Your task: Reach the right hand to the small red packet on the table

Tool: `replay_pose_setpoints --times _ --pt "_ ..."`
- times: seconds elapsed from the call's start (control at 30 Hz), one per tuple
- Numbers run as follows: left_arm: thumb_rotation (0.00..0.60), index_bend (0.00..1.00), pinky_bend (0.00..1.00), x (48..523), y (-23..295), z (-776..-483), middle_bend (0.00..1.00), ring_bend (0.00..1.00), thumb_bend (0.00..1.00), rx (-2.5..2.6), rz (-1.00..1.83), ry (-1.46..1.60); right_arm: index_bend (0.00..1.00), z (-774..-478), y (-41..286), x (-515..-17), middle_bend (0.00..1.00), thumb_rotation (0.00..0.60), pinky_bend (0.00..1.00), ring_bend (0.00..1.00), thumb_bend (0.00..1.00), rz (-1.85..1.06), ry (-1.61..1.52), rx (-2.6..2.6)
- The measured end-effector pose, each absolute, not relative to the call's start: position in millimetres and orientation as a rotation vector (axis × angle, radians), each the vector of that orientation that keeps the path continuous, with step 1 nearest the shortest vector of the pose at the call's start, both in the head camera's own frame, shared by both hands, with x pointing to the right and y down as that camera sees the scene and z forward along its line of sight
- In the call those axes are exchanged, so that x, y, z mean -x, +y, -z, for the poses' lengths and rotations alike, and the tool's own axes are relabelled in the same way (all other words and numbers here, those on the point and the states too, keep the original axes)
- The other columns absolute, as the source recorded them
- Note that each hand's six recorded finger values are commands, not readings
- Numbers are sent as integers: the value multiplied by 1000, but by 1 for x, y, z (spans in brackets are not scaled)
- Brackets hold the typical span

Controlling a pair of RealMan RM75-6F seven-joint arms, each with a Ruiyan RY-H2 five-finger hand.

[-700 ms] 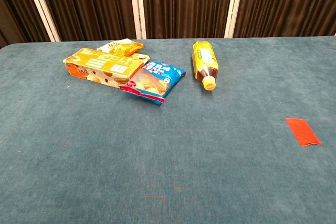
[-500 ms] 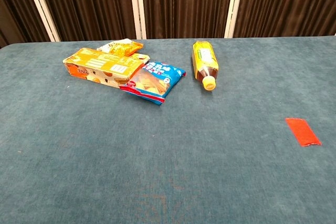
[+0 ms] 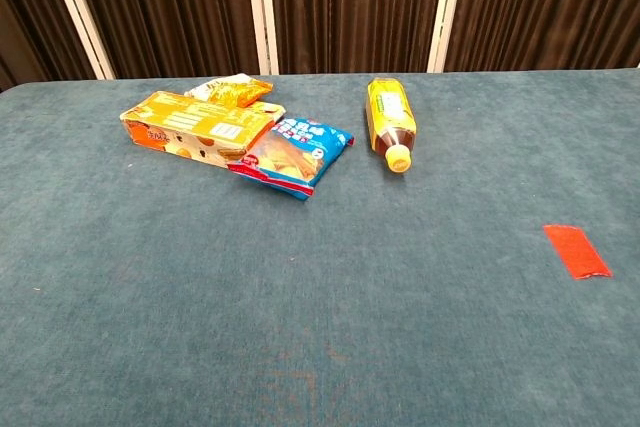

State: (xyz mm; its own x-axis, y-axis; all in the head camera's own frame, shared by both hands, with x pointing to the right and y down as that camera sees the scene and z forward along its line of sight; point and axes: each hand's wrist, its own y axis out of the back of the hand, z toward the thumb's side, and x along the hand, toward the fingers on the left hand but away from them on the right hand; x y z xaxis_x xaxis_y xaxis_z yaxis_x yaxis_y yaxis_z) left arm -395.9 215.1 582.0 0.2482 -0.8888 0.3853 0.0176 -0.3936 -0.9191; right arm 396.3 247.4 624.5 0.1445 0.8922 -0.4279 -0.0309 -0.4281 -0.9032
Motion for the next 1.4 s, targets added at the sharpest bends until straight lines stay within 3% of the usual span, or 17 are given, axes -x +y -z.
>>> replay_pose_setpoints --times 0.33,1.4 --pt "600 0 0 395 212 -585 0 0 212 1615 1276 824 504 -678 257 -371 0 600 0 0 231 -1433 -722 1662" --pt "600 0 0 397 201 -602 0 0 212 1620 1358 805 479 -719 231 -335 0 600 0 0 230 -1443 -648 1704"
